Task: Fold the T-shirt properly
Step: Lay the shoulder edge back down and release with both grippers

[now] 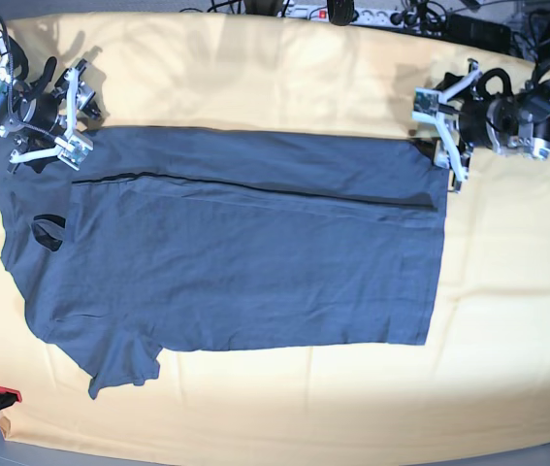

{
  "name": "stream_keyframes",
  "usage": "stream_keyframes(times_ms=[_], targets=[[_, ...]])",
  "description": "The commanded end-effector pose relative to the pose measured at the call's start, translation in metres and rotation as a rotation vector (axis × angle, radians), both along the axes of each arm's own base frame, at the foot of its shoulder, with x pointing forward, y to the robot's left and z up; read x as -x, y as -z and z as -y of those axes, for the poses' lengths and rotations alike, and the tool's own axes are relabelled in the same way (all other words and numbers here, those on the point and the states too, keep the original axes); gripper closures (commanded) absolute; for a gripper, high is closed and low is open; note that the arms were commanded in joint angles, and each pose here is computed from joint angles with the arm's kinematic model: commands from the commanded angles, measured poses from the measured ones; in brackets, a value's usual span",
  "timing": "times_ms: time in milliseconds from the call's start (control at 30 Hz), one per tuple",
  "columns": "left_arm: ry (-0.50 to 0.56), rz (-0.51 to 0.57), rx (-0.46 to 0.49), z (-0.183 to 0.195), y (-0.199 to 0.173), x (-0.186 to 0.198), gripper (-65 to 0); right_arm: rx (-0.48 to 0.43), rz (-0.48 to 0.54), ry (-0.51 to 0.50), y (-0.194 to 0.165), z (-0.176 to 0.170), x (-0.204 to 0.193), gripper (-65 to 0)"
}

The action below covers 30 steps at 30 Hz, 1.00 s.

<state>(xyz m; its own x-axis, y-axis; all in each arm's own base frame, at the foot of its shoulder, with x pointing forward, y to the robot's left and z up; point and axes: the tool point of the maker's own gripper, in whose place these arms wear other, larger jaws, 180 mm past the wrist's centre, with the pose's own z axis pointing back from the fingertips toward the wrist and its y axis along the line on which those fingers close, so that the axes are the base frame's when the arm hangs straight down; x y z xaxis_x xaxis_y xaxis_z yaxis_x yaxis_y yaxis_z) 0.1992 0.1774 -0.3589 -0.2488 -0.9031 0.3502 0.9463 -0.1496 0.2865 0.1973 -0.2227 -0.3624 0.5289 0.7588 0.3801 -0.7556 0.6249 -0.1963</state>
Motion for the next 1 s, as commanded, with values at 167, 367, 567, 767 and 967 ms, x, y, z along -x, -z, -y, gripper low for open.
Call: stream_keyframes(times_ms=[167, 367, 567, 767, 967], targets=[[-0.130, 0.306, -0.119, -0.028, 0.002, -0.063, -36.5, 0.081, 0.073, 0.005, -0.010, 0.015, -0.015, -41.8], [-0.137, 0.380, -0.117, -0.021, -0.008, -0.075, -36.5, 0.177, 0.085, 0.016, -0.004, 0.037, -0.018, -41.8], [-0.168, 0.444, -0.142, -0.025, -0.016, -0.084, -36.4, 0.173, 0.045, 0.073, 0.017, 0.059, -0.014, -41.8], [-0.248, 0.490, -0.166, -0.031, -0.032, -0.098, -36.4, 0.184, 0.021, 0.081, 0.022, 0.066, -0.011, -41.8], [-0.167, 0.399, -0.213, -0.036, -0.037, -0.077, -35.5, 0.189, 0.018, 0.084, 0.022, 0.067, -0.010, -41.8]])
